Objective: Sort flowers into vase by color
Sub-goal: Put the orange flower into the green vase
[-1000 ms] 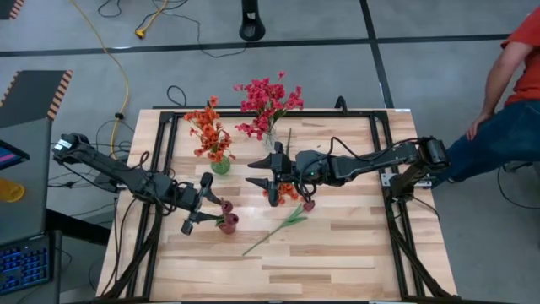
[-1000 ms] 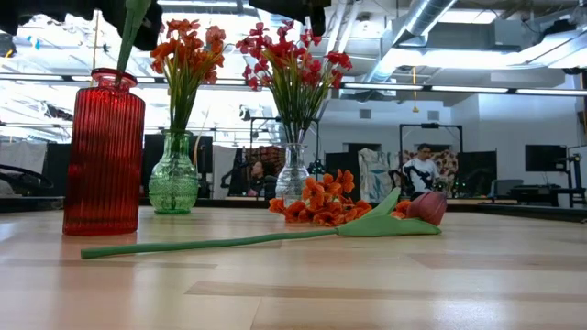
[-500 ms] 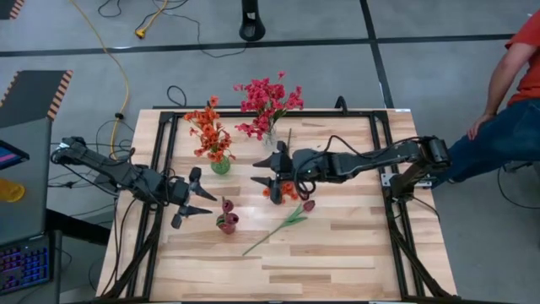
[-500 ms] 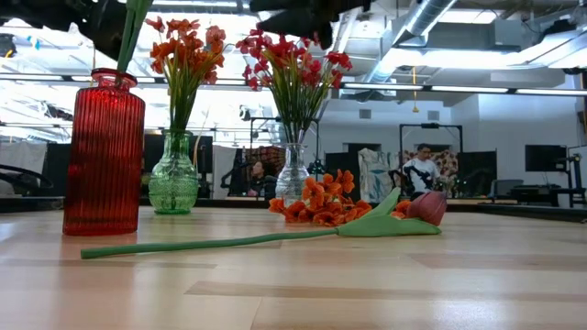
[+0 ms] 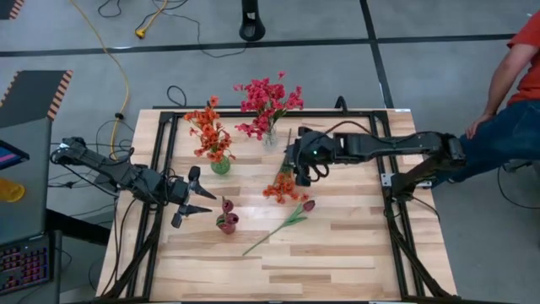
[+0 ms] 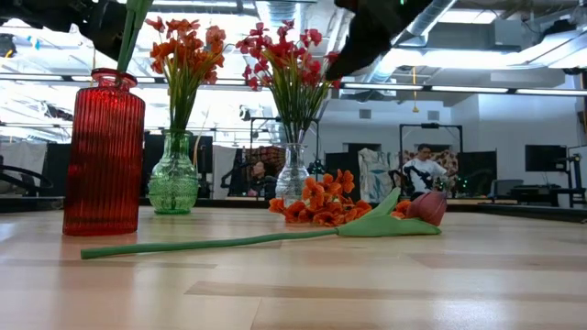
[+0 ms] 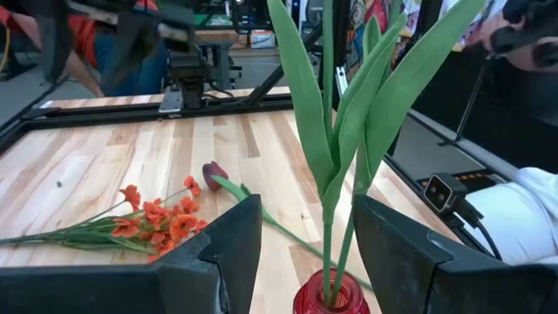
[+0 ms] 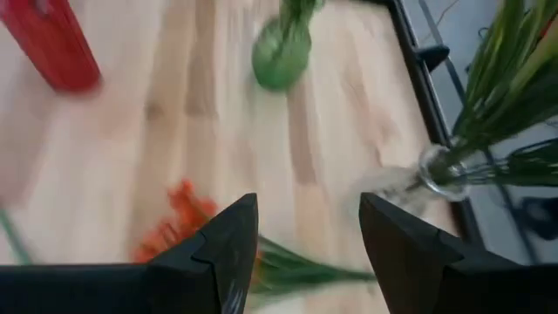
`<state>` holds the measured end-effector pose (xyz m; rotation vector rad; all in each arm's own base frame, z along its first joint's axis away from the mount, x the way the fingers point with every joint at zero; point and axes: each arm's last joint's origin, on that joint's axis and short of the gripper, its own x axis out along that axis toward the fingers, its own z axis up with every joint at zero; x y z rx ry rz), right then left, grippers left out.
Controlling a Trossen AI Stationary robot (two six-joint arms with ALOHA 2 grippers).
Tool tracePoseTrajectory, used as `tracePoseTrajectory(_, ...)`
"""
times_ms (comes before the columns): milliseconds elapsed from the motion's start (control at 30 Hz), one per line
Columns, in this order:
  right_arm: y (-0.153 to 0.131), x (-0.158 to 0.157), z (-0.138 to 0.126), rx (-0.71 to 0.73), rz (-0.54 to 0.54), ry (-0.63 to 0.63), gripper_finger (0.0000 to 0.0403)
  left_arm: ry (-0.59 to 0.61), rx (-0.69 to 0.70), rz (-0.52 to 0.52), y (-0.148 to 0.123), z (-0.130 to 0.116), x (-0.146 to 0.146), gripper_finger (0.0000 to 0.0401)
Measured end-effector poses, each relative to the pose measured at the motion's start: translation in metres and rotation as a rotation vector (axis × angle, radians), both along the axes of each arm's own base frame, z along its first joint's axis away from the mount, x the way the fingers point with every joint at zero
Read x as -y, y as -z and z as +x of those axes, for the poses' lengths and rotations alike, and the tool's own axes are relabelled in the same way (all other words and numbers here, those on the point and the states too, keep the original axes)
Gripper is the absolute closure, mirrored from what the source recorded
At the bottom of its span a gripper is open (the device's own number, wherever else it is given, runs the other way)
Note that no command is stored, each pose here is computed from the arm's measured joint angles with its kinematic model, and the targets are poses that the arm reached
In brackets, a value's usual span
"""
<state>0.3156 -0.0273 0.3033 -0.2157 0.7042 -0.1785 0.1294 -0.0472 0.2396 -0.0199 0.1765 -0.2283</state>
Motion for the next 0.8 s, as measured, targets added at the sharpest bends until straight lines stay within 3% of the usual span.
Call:
tracePoseTrajectory(333,0.028,0.031,0.002,-0.247,-0.171,-0.098,0.0175,-0.015,-0.004,-0.024,0.000,0.000,0.000,0.0231)
tracePoseTrajectory(800,0.096,0.051,0.028,-0.559,-0.370,-0.323,0.0175,-0.104,0.008,-0.021,-0.001,0.001,-0.003,0.0231)
